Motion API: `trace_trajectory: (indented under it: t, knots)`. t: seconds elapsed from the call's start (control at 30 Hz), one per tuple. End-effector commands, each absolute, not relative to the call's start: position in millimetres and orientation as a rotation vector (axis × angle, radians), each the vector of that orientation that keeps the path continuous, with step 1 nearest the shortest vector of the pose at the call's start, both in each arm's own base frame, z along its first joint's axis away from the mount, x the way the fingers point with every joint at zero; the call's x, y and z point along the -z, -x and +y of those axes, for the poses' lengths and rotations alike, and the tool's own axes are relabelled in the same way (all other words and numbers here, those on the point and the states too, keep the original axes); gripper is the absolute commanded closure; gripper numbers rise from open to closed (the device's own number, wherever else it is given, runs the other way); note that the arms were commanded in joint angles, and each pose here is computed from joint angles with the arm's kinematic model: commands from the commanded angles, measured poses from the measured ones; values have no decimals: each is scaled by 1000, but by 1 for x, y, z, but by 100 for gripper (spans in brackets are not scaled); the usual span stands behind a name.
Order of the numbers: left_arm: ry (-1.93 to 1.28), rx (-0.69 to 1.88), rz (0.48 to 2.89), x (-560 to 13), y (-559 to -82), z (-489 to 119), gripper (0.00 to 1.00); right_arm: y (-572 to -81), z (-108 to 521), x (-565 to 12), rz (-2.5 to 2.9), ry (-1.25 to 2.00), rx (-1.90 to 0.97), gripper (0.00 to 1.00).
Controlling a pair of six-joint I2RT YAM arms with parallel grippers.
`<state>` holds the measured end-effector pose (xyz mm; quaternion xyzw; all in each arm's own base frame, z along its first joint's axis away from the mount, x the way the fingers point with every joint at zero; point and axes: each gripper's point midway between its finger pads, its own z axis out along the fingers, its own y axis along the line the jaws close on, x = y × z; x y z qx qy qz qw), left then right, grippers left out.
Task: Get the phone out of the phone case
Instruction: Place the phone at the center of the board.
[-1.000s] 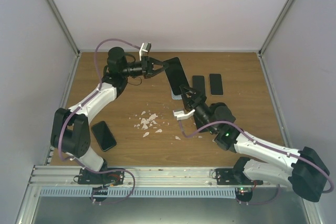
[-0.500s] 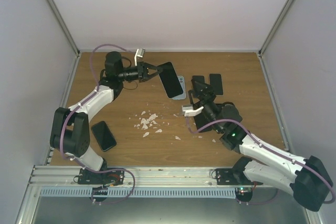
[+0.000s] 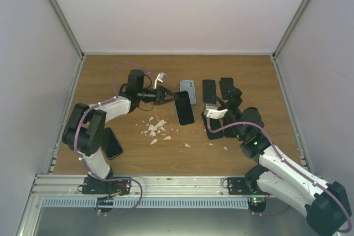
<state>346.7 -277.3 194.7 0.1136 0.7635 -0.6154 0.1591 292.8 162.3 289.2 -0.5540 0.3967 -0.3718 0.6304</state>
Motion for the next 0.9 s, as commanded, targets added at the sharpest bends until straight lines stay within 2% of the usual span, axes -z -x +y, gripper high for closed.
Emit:
trace_trajectory:
  t: [0.0,0.33,0.73,0.87]
  knots:
    - [-464,1734,2160,-173,-333,-299,100,-296,149,-282,1003,1232,813,0]
    - [-465,1676,2256,-118,-341,-315,100,-303,142,-285,1057,1212,793,0]
    - [-495,1684,2305,-88,-345,-330,100,-306,146,-275,1085,1237,763,0]
    - [-510,1670,2330,-78,-347,-334,95,-308,147,-275,1087,1241,762,0]
